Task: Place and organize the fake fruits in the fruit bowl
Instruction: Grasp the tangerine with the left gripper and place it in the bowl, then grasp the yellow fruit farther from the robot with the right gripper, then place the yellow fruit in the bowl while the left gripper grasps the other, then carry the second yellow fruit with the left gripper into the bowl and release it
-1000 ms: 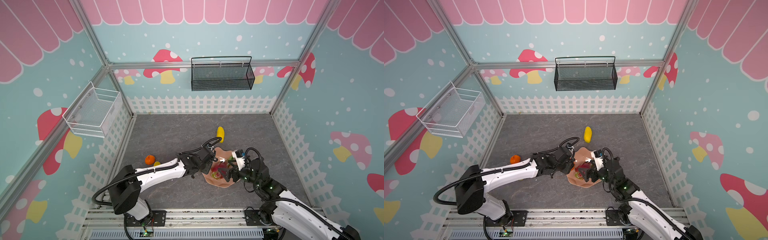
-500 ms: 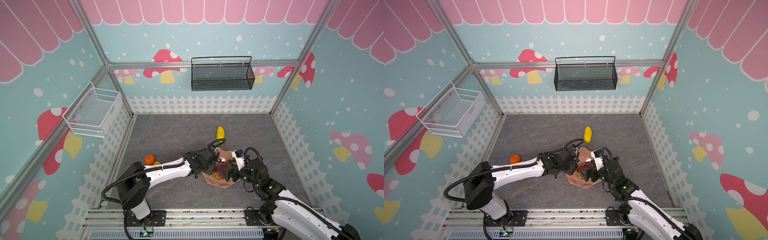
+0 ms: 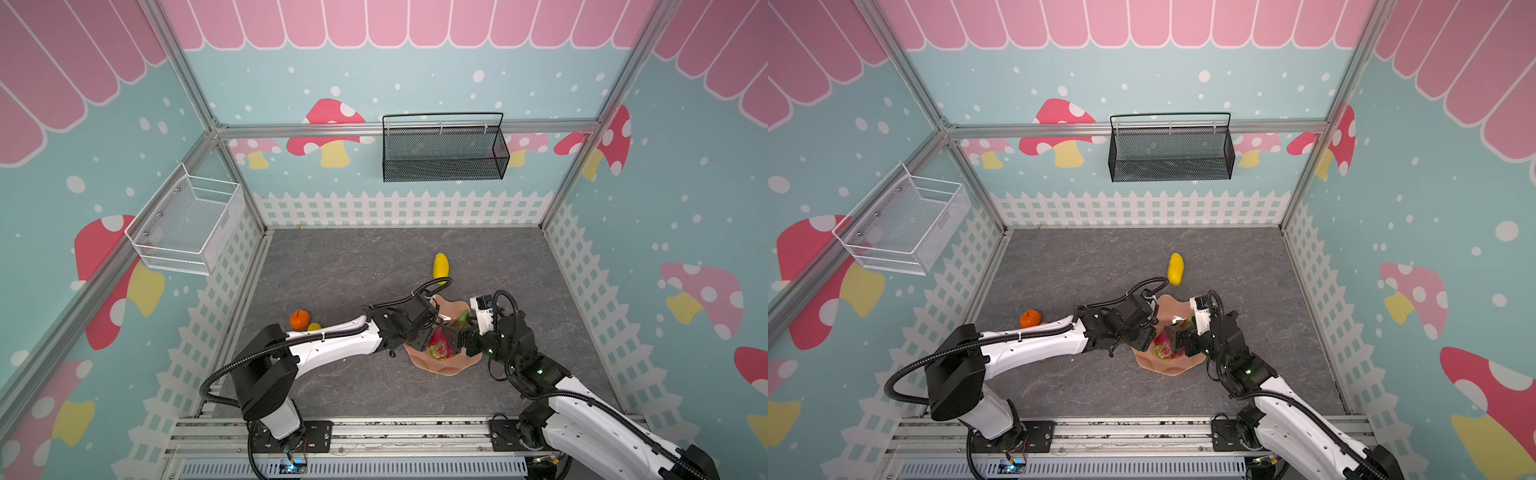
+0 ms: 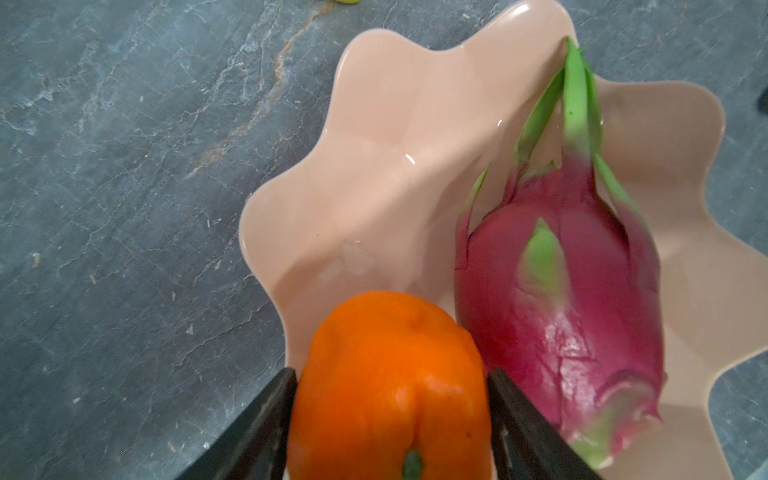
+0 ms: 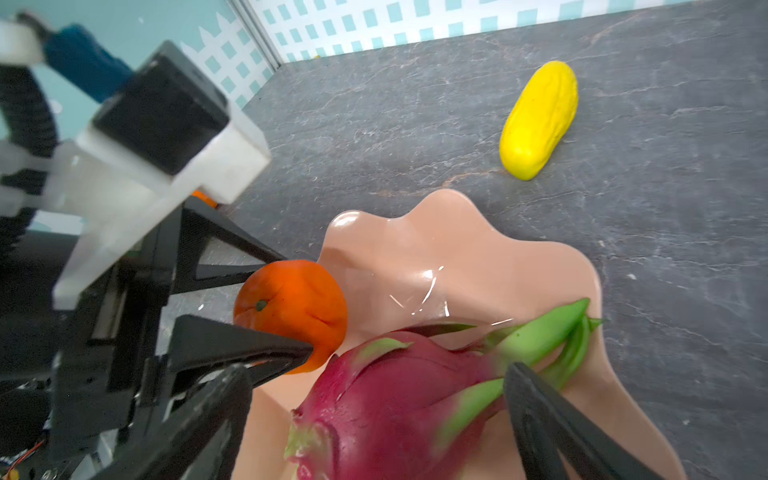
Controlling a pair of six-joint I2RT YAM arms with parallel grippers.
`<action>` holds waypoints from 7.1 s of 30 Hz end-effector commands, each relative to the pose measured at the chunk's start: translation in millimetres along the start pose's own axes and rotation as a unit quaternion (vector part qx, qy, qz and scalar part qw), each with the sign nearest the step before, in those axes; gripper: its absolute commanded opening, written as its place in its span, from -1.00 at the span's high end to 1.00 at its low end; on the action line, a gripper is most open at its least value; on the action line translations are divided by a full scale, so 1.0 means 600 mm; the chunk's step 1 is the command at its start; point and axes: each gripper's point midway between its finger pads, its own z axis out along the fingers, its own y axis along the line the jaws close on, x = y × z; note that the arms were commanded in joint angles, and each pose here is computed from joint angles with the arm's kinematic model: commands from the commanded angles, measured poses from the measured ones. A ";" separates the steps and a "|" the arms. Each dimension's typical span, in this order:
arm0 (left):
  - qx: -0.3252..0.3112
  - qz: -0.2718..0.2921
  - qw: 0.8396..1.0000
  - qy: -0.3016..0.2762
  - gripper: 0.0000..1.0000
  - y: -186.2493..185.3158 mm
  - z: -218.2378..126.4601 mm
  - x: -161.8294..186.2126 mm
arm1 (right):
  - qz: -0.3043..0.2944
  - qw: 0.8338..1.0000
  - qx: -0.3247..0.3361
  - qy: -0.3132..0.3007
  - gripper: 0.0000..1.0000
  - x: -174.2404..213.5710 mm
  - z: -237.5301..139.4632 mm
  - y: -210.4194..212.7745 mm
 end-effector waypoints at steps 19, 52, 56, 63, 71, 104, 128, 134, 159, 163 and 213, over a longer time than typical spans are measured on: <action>0.039 0.016 0.993 -0.114 -0.63 0.001 -0.121 -0.056 | -0.018 0.996 0.078 0.027 -0.97 -0.156 0.156 -0.107; 0.030 -0.021 0.987 -0.157 -0.64 0.099 -0.175 0.031 | -0.106 0.990 0.061 0.072 0.36 -0.206 0.294 -0.137; 0.034 -0.027 0.987 -0.157 -0.64 0.098 -0.172 0.037 | -0.143 0.986 -0.006 0.082 0.36 -0.184 0.246 -0.087; 0.059 -0.040 0.984 -0.162 -0.64 0.090 -0.182 0.044 | -0.218 0.967 -0.067 0.118 0.37 -0.075 0.159 -0.040; 0.070 -0.063 0.981 -0.172 -0.64 0.092 -0.200 0.050 | -0.236 0.963 -0.066 0.110 0.36 -0.057 0.121 -0.033; -0.216 -0.336 0.912 -0.094 -0.47 0.374 -0.158 0.182 | -0.239 0.959 -0.153 0.010 -0.96 -0.096 0.055 0.168; -0.192 -0.411 0.890 -0.047 0.03 0.384 -0.093 0.218 | -0.122 0.980 -0.148 0.043 -0.96 0.034 0.012 0.233; -0.108 -0.308 0.937 -0.124 0.09 0.282 -0.146 0.120 | -0.056 0.993 -0.089 0.054 -0.97 0.049 -0.017 0.167; 0.181 0.048 0.981 -0.058 0.03 -0.050 -0.097 0.024 | 0.012 0.997 -0.055 0.043 -0.97 0.066 -0.054 0.109; 0.163 0.051 0.984 -0.041 0.03 -0.046 -0.074 0.025 | 0.012 0.997 -0.055 0.046 -0.97 0.068 -0.054 0.108; -0.278 -0.348 0.882 -0.153 -0.68 0.452 -0.228 0.116 | -0.125 0.976 -0.168 0.063 -0.96 -0.018 0.011 0.259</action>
